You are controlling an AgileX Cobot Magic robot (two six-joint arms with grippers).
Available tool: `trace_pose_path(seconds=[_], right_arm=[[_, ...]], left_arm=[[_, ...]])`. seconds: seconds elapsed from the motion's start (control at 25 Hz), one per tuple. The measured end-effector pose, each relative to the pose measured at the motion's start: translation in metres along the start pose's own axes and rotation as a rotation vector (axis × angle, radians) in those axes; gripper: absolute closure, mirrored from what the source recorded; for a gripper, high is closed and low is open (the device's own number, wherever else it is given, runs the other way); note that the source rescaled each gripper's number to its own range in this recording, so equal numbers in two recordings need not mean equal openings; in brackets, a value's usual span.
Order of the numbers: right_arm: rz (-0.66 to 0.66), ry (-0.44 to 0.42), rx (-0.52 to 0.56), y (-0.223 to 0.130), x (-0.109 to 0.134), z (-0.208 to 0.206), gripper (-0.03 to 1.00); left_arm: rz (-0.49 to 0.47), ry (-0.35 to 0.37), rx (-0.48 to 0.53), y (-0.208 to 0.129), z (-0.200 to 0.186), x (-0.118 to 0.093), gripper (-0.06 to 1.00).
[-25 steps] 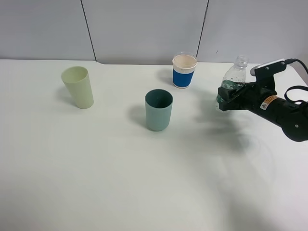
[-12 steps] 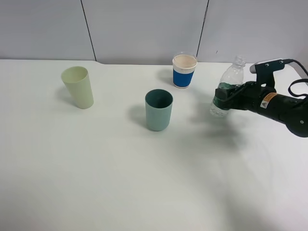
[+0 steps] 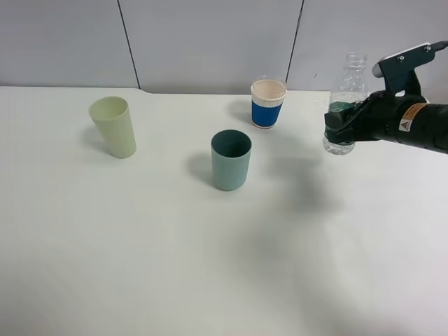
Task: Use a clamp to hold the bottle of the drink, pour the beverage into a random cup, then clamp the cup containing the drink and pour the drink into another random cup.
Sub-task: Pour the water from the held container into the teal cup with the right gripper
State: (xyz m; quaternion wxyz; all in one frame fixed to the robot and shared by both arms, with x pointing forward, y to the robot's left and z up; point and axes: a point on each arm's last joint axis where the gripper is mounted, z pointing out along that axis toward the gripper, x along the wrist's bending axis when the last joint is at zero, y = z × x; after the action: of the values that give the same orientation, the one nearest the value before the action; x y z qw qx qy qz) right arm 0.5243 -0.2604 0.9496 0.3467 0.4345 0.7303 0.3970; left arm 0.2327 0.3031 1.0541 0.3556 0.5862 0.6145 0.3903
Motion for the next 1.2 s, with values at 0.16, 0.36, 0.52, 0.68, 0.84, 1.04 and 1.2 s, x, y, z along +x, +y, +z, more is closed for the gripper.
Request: trace_pose_path(seconds=[0.16,0.36,0.52,0.68,0.84,1.04,1.2], right_arm=[[-0.078,-0.021,0.009,0.013,0.002,-0.015,0.97],[-0.135,-0.001,0.024,0.021,0.012,-0.021,0.97],[-0.179,0.008,0.105,0.032,0.019,-0.017,0.97],[-0.244,0.022,0.112,0.055,0.027,-0.012,0.97],[-0.321,0.050,0.074,0.071,0.037,-0.011,0.97],[-0.346,0.053,0.087,0.080,0.042,-0.007,0.97],[-0.343,0.065,0.160,0.078,0.055,0.010,0.97]], left_arm=[[0.000,0.000,0.000,0.000,0.000,0.000,-0.06],[-0.001,-0.001,0.000,0.000,0.000,0.000,-0.06],[-0.001,-0.001,0.000,0.000,0.000,0.000,-0.06],[-0.001,-0.001,0.000,0.000,0.000,0.000,-0.06],[-0.001,-0.001,0.000,0.000,0.000,0.000,-0.06],[-0.001,-0.001,0.000,0.000,0.000,0.000,-0.06],[-0.001,-0.001,0.000,0.000,0.000,0.000,-0.06]])
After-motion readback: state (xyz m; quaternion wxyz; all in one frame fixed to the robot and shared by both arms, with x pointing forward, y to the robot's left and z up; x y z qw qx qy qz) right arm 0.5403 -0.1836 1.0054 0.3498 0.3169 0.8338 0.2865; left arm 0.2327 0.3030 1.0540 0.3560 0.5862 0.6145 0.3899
